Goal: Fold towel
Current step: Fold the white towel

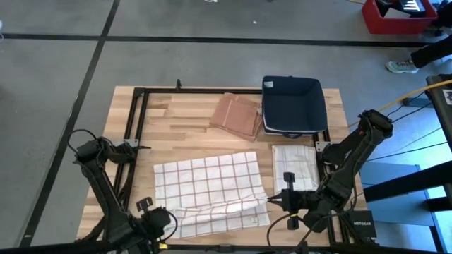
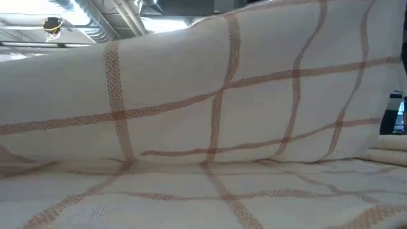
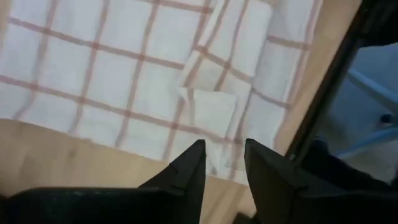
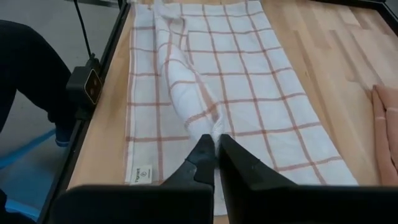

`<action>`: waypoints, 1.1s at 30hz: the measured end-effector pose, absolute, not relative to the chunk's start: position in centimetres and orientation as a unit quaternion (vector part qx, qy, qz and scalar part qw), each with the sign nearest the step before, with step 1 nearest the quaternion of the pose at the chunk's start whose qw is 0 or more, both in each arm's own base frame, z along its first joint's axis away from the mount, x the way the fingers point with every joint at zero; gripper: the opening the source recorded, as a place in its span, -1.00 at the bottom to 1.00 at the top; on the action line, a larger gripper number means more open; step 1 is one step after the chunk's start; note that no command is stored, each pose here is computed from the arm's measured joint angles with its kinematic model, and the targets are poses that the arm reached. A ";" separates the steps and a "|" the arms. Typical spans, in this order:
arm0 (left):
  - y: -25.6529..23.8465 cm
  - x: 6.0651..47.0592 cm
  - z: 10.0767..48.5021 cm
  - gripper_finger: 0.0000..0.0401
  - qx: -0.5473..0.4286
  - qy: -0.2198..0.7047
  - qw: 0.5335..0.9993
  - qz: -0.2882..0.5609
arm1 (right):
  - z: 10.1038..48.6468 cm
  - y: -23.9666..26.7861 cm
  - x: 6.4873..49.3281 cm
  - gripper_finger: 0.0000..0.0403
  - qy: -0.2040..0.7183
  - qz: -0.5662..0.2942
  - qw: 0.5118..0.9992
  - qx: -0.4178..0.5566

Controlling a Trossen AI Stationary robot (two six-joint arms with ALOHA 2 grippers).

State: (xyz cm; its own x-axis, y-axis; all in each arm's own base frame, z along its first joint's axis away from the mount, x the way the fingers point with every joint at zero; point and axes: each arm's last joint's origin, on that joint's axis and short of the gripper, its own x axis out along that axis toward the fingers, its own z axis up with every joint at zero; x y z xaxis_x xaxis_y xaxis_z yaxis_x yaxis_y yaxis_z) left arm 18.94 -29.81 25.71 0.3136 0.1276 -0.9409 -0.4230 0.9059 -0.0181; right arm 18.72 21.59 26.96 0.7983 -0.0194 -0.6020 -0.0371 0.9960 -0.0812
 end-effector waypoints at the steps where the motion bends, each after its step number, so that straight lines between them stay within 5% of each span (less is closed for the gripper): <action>1: -29.9 19.0 25.3 -0.48 -0.142 0.556 0.801 0.168 | 26.9 21.7 18.8 -0.94 0.318 0.004 0.947 -0.045; 12: -29.3 19.8 20.6 -0.48 -0.174 0.547 0.802 0.166 | 25.8 21.8 19.5 -0.93 0.323 -0.018 0.944 -0.065; 20: -29.8 19.6 18.5 -0.48 -0.111 0.559 0.816 0.094 | 25.7 21.9 19.5 -0.93 0.318 -0.023 0.945 -0.071; 33: -29.4 19.5 16.5 -0.48 -0.054 0.584 0.800 0.129 | 25.8 21.8 19.5 -0.93 0.313 -0.029 0.946 -0.073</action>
